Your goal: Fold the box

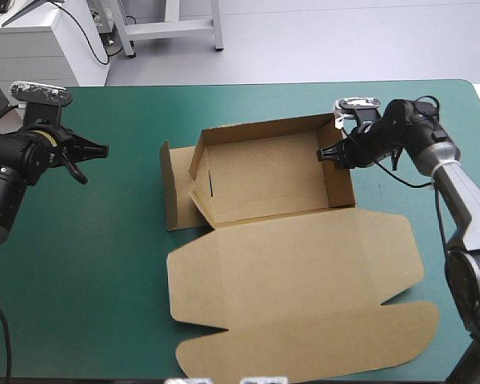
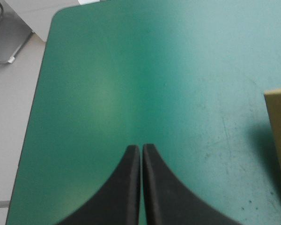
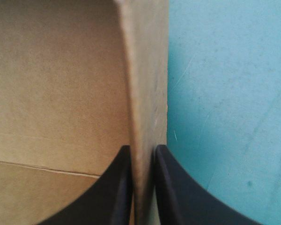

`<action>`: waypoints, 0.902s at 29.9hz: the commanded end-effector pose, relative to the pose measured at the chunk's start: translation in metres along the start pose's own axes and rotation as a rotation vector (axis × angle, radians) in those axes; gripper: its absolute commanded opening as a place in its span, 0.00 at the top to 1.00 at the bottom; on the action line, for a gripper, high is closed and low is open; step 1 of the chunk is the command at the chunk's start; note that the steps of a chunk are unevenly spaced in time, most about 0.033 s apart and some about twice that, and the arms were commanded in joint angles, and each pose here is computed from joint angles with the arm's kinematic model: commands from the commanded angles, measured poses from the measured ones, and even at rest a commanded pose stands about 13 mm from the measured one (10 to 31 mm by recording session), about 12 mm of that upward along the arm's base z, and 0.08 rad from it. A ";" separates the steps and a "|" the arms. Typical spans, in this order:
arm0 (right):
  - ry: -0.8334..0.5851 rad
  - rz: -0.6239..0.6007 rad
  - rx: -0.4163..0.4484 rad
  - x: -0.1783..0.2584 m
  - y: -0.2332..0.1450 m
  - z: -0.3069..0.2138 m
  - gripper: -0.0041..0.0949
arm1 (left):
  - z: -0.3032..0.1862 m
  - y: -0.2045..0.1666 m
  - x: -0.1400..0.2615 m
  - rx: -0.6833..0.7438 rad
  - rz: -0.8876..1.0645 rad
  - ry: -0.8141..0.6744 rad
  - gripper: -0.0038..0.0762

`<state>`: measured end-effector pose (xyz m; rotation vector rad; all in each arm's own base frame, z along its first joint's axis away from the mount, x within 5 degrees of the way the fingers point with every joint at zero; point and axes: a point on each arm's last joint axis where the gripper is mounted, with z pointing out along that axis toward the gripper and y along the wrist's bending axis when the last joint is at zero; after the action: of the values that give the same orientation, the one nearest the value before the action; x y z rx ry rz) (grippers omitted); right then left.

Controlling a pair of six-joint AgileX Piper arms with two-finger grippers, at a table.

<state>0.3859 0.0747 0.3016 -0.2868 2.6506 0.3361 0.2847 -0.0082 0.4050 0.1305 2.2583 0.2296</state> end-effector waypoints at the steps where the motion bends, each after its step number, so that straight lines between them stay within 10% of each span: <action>1: -0.051 -0.007 -0.006 -0.011 0.004 -0.008 0.64 | -0.018 0.006 -0.007 0.036 0.000 -0.066 0.95; 15: -0.200 -0.147 0.070 -0.050 0.015 -0.091 0.57 | -0.013 0.004 -0.004 0.044 0.016 -0.020 0.95; 27: 0.005 -0.076 0.040 -0.049 0.002 -0.027 0.59 | -0.013 0.004 -0.001 0.045 0.017 0.008 0.95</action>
<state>0.4179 0.0768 0.3353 -0.3782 2.6789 0.2483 0.2812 -0.0062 0.3955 0.1831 2.3685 0.1905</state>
